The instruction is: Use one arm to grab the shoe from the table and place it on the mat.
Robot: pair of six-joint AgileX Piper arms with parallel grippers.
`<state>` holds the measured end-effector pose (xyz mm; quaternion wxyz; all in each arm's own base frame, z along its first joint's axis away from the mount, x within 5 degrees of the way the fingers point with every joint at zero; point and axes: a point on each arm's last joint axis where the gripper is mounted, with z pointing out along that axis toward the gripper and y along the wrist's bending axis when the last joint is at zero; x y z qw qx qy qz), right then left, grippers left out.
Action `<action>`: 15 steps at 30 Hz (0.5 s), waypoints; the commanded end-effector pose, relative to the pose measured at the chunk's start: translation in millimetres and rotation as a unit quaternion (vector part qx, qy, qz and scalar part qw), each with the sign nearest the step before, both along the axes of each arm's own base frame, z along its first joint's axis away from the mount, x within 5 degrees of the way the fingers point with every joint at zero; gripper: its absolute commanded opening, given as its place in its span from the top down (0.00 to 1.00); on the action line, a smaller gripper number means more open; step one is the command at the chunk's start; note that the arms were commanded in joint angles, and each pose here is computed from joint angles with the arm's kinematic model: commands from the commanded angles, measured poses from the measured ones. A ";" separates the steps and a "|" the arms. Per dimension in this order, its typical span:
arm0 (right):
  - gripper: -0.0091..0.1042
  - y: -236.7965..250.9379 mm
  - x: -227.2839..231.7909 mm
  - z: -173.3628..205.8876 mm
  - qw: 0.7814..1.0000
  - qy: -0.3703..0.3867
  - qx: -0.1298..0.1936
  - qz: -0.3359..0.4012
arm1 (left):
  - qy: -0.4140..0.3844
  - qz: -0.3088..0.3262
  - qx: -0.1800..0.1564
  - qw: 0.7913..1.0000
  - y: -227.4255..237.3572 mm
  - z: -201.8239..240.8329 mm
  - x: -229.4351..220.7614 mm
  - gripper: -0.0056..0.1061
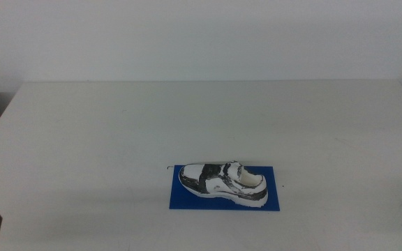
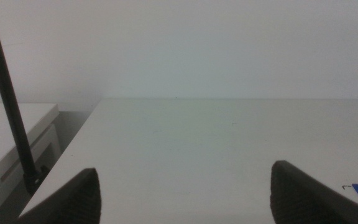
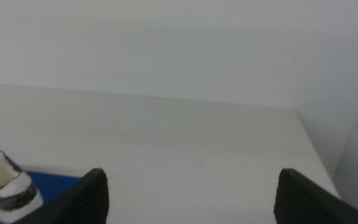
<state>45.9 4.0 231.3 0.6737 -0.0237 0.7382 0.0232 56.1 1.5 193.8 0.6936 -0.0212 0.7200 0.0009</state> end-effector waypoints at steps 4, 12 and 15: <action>0.23 -1.3 2.1 9.8 0.997 -0.078 -0.017 -0.007 | -0.038 0.000 -0.011 0.999 0.2 5.6 0.4 0.11; 0.23 -1.6 9.2 -28.2 0.999 -0.023 -0.042 -0.008 | -0.038 0.000 -0.011 0.999 0.2 5.6 0.4 0.11; 0.23 -1.6 10.2 -37.1 0.999 -0.010 -0.046 -0.007 | -0.038 0.000 -0.011 0.999 0.2 5.6 0.4 0.11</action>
